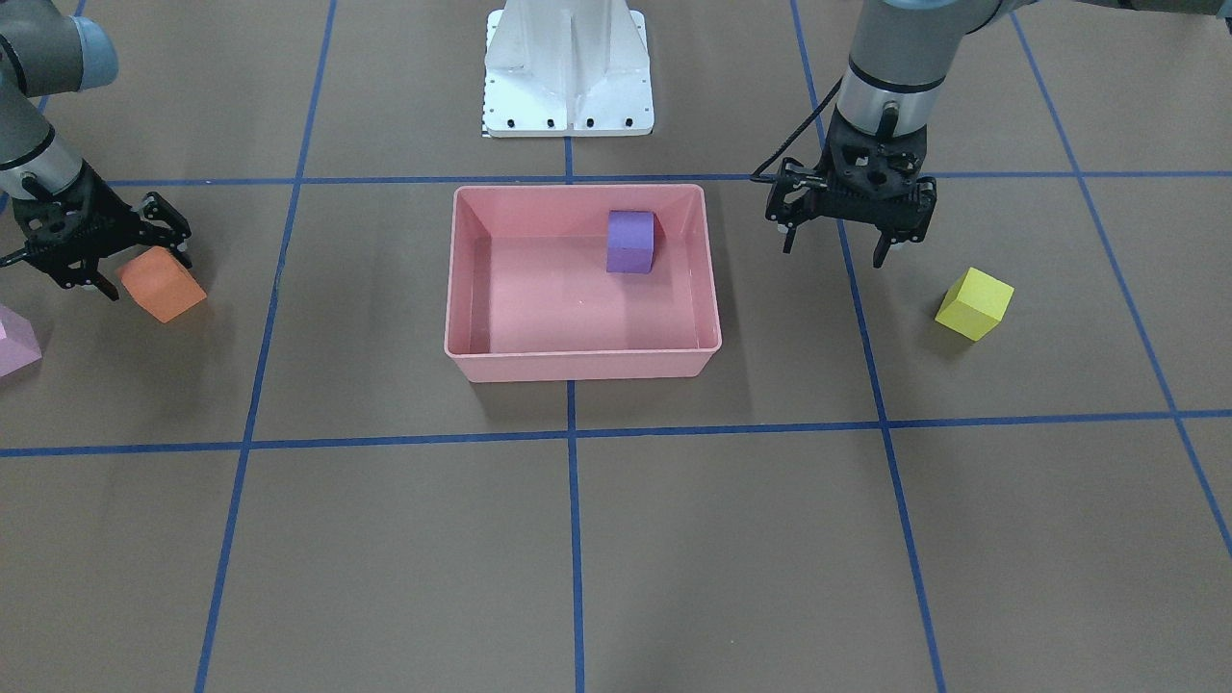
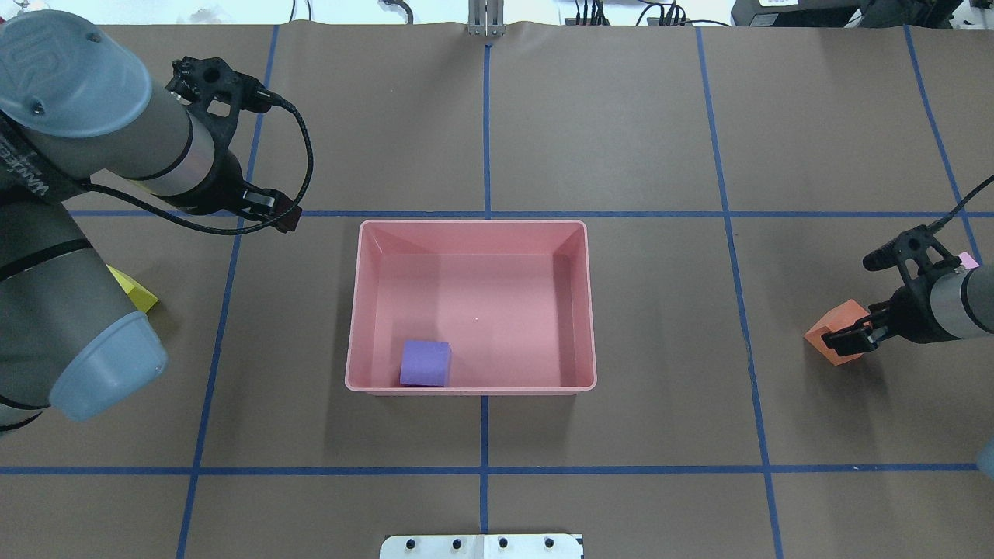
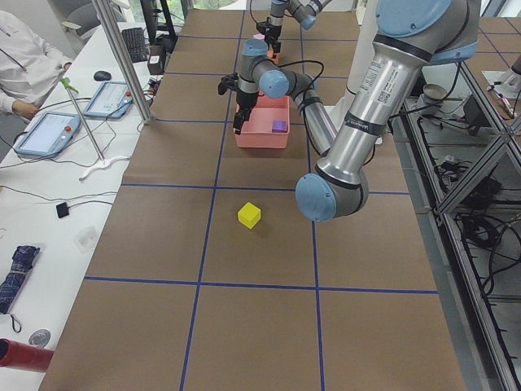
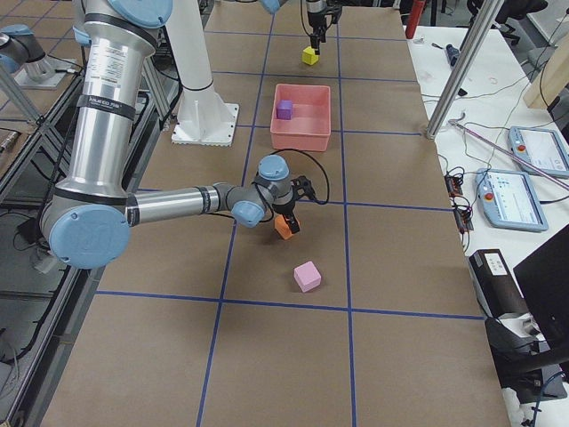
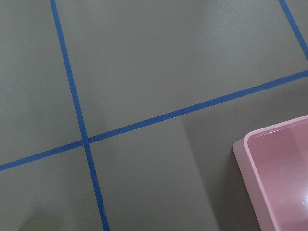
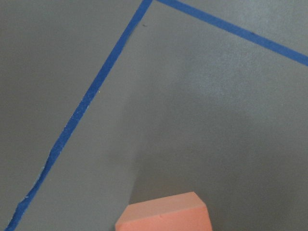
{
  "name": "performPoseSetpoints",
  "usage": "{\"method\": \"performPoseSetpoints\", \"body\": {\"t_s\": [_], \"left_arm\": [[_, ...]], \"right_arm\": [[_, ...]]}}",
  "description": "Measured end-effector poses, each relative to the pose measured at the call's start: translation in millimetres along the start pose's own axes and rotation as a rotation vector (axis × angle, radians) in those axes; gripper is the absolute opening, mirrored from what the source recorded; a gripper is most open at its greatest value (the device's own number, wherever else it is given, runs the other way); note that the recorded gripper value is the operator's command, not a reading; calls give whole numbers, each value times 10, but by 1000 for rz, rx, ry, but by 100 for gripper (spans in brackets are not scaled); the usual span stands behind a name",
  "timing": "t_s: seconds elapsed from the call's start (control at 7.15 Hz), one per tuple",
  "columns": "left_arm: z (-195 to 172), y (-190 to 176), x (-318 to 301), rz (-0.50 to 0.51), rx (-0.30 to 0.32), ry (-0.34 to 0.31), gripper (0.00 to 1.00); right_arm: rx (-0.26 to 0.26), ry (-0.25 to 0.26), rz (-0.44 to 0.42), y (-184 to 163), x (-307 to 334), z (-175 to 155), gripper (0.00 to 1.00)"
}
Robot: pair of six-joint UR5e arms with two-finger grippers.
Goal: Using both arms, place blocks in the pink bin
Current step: 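Grasp the orange cube with the right gripper while the left gripper moves, then drop the orange cube into the bin while the left gripper lowers to yellow cube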
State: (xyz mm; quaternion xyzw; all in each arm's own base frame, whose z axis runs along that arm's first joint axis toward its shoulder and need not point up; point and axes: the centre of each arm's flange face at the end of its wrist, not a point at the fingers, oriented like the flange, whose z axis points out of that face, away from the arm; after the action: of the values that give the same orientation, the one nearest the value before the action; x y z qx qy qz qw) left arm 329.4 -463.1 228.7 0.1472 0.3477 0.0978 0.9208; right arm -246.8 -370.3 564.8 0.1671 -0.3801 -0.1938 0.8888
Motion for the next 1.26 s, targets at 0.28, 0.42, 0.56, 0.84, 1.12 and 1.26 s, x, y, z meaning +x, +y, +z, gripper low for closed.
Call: {"method": "performPoseSetpoints", "body": {"t_s": [0.28, 0.42, 0.56, 0.84, 1.12, 1.26], "left_arm": [[4, 3, 5, -3, -1, 0, 100], [5, 3, 4, -3, -1, 0, 100], [1, 2, -1, 1, 0, 0, 100], [-67, -68, -230, 45, -4, 4, 100], [-55, -43, -998, 141, -33, 0, 100], [22, 62, -1387, 179, -26, -7, 100]], "right_arm": [[-20, 13, -1, 55, 29, 115, 0], [-17, 10, 1, 36, 8, 115, 0], [-3, -3, -1, -44, -65, 74, 0], [32, -22, 52, -510, -369, -101, 0], [27, -19, 180, -1273, -947, -492, 0], [19, -20, 273, -1652, -1314, -766, 0]]}}
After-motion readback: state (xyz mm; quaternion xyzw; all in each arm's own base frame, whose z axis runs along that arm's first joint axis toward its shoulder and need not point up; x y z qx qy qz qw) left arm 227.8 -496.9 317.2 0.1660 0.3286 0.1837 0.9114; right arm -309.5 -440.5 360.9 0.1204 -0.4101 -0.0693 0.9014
